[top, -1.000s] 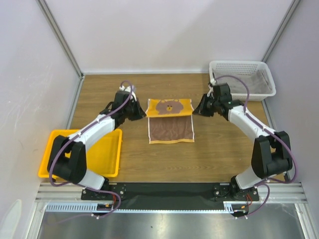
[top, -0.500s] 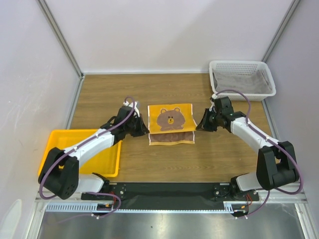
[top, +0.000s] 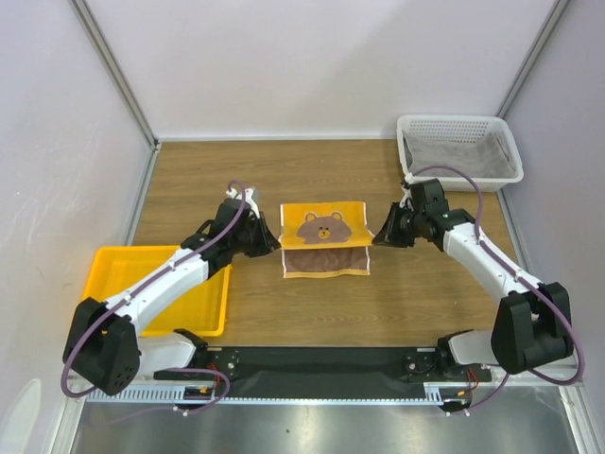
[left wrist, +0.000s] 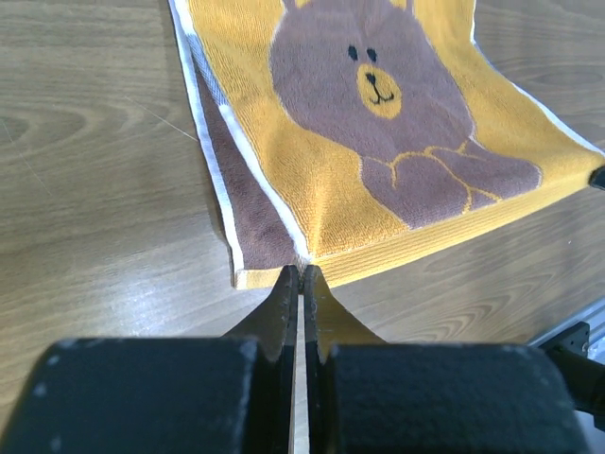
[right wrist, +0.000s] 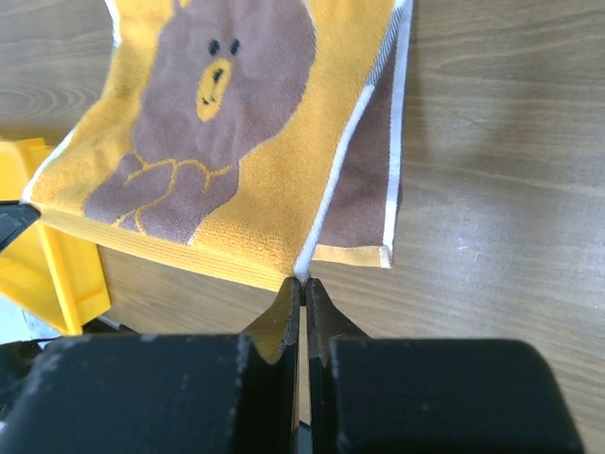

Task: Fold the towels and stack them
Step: Fold the towel

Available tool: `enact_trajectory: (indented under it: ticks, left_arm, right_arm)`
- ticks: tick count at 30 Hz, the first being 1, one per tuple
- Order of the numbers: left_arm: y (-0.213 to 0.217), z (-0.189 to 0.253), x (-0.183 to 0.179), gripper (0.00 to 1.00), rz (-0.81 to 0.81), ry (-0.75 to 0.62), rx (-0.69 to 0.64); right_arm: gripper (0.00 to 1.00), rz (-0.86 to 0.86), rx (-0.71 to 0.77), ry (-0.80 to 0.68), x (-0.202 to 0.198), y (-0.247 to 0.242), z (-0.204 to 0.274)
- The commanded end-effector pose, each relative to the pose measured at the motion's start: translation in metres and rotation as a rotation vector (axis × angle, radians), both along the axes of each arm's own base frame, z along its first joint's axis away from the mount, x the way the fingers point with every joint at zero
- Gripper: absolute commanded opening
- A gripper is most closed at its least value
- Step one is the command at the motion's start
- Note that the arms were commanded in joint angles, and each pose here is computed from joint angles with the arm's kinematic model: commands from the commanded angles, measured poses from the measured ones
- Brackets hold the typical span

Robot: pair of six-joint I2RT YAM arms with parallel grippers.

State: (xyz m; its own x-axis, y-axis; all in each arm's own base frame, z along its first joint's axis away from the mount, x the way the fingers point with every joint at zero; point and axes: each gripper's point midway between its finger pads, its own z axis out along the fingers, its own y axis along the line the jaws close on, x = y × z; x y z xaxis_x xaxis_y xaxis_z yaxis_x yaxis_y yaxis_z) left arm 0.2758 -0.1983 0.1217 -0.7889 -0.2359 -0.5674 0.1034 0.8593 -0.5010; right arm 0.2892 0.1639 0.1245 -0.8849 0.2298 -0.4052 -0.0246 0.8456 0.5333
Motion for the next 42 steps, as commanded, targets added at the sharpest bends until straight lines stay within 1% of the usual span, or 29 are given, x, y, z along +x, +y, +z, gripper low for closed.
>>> enact_trajectory:
  ticks: [1, 4, 7, 15, 24, 30, 36, 42]
  left_arm:
    - [0.016, 0.025, 0.010, 0.00, 0.077, -0.054, 0.040]
    - [0.016, 0.040, 0.011, 0.00, 0.073, -0.081, 0.034]
    - [0.018, 0.039, 0.007, 0.00, 0.066, -0.081, 0.036]
    - [0.020, -0.005, -0.011, 0.00, 0.054, 0.008, 0.053]
    - [0.015, -0.032, -0.036, 0.00, 0.026, 0.099, 0.056]
    - [0.014, -0.057, -0.053, 0.00, 0.021, 0.174, 0.088]
    - [0.013, -0.070, -0.054, 0.01, 0.020, 0.215, 0.102]
    - [0.012, -0.086, -0.060, 0.00, 0.007, 0.279, 0.127]
  right_arm:
    - [0.00, -0.028, -0.030, -0.116, 0.017, -0.010, 0.040]
    - [0.00, -0.021, -0.032, -0.133, 0.020, -0.009, 0.050]
    - [0.00, -0.021, -0.043, -0.126, 0.018, -0.011, 0.047]
    - [0.00, -0.020, -0.070, -0.009, -0.005, -0.016, -0.006]
    - [0.00, 0.000, -0.073, 0.069, -0.021, -0.016, -0.030]
    - [0.00, 0.019, -0.089, 0.156, -0.041, -0.017, -0.056]
    - [0.00, 0.026, -0.108, 0.215, -0.054, -0.020, -0.084]
    - [0.00, 0.040, -0.132, 0.248, -0.057, -0.022, -0.098]
